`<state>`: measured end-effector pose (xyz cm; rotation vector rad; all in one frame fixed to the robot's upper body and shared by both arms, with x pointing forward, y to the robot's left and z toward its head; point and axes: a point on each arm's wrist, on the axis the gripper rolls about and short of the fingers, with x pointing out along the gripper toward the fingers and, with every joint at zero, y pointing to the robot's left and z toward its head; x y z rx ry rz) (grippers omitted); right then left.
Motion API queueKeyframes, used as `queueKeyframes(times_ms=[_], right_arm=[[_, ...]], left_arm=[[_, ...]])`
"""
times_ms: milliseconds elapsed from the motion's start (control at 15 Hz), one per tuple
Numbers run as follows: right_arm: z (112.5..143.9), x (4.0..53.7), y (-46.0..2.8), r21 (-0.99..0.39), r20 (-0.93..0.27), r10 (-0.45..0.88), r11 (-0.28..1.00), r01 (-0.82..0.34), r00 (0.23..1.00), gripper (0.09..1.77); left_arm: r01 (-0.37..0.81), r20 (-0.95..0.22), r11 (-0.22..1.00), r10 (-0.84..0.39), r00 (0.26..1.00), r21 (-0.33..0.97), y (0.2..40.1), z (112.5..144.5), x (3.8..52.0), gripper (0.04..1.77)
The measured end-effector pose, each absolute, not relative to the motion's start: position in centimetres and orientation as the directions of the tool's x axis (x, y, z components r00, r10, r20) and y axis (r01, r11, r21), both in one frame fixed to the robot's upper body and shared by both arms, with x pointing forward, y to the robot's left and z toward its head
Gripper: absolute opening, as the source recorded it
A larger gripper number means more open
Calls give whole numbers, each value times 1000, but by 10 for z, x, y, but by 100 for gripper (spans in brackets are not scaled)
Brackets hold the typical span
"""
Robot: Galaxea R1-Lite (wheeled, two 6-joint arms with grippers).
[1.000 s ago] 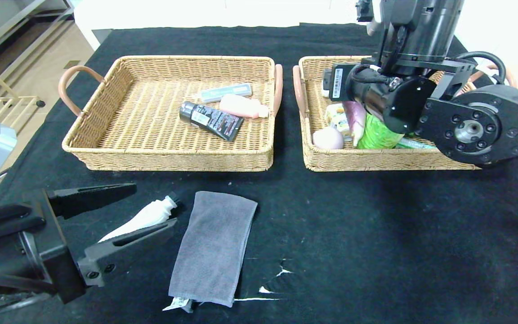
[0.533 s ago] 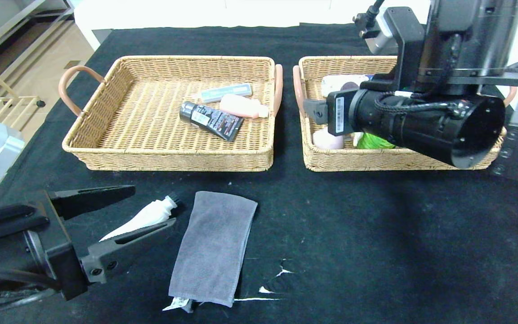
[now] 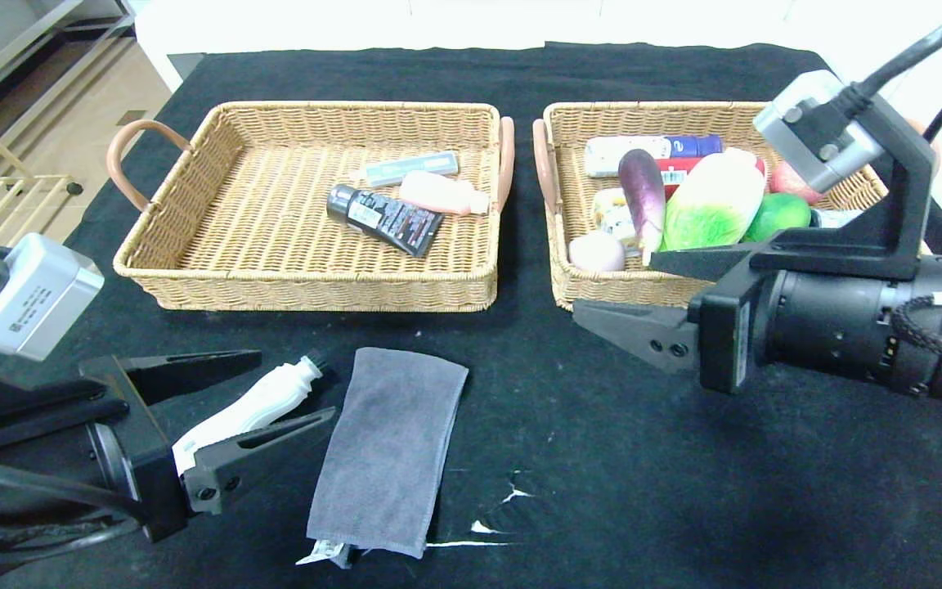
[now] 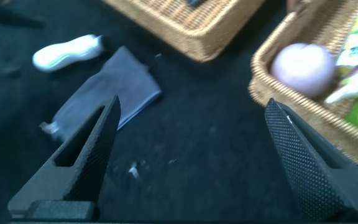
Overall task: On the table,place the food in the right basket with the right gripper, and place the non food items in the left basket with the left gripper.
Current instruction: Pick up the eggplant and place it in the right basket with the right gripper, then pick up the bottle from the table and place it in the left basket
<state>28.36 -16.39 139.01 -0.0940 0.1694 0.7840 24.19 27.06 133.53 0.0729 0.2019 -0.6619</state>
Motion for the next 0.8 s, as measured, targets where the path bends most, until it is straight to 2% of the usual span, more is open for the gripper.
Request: queueKeyframes(times_ms=[533, 800], right_arm=[[1354, 256, -188, -68, -139, 764, 627, -776, 630, 170], [1341, 249, -196, -73, -107, 770, 624, -778, 629, 170]], left_arm=[[602, -196, 798, -588, 785, 17, 273, 1339, 241, 172], [585, -214, 811, -568, 795, 22, 273, 1338, 242, 172]])
